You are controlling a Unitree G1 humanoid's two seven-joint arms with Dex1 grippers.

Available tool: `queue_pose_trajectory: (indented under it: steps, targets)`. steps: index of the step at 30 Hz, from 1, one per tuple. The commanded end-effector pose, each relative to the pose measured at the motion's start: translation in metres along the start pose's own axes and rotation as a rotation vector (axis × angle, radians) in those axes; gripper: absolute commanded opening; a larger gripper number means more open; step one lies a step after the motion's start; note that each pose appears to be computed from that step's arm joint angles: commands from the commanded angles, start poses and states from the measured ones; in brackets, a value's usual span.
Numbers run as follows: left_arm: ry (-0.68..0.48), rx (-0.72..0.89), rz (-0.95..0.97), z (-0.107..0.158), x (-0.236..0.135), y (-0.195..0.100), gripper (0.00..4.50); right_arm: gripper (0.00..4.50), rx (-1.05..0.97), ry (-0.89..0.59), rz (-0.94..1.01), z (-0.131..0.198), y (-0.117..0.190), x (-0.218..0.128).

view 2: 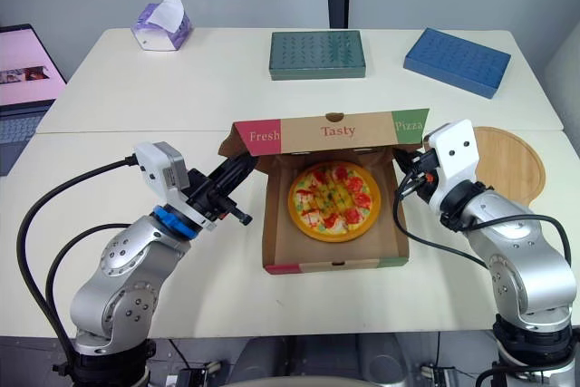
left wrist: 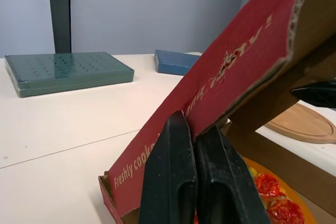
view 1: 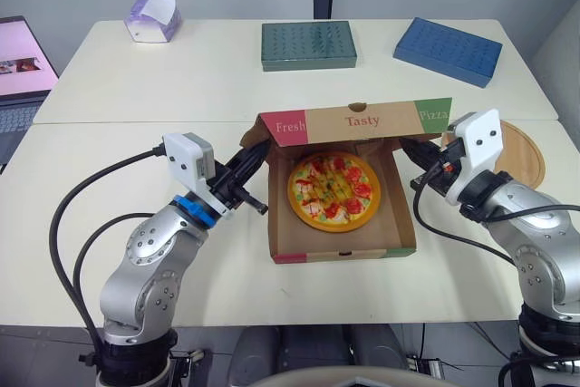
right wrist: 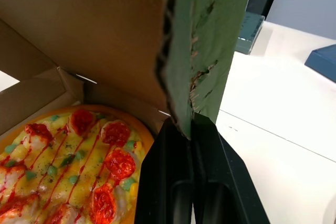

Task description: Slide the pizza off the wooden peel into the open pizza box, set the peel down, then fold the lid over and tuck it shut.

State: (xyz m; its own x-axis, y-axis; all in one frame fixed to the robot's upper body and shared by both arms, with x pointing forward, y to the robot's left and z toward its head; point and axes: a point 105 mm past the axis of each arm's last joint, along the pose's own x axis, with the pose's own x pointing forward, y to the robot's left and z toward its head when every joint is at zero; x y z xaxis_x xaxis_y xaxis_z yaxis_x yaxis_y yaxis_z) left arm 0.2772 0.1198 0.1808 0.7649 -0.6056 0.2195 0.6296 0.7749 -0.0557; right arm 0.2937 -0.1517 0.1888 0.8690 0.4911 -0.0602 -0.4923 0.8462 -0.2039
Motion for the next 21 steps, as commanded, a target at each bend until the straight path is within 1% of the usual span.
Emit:
queue_pose_trajectory:
  steps: [1,6,10,11,13,18,21]
  targets:
    - [0.002,-0.022,-0.013,-0.004,-0.003,-0.010,0.00,0.06,-0.039,-0.053,0.034,0.006,0.010,-0.001]
    - [0.033,-0.046,-0.006,-0.013,-0.010,-0.010,0.00,0.06,-0.027,-0.059,0.028,0.000,0.010,-0.003]
    - [0.045,-0.061,-0.004,-0.013,-0.015,-0.005,0.91,0.00,0.016,-0.029,0.051,-0.010,0.012,-0.006]
    - [0.049,-0.059,-0.006,-0.012,-0.017,-0.004,1.29,0.21,0.036,-0.022,0.058,-0.013,0.012,-0.008]
    - [0.058,-0.053,-0.006,-0.011,-0.021,-0.001,1.86,0.64,0.054,-0.006,0.060,-0.017,0.011,-0.011]
    - [0.088,-0.040,-0.035,-0.008,-0.032,0.003,3.54,2.45,0.063,0.035,0.064,-0.027,0.008,-0.019]
    - [0.116,-0.065,-0.094,-0.007,-0.040,0.002,4.49,3.51,0.050,0.058,0.060,-0.031,0.004,-0.024]
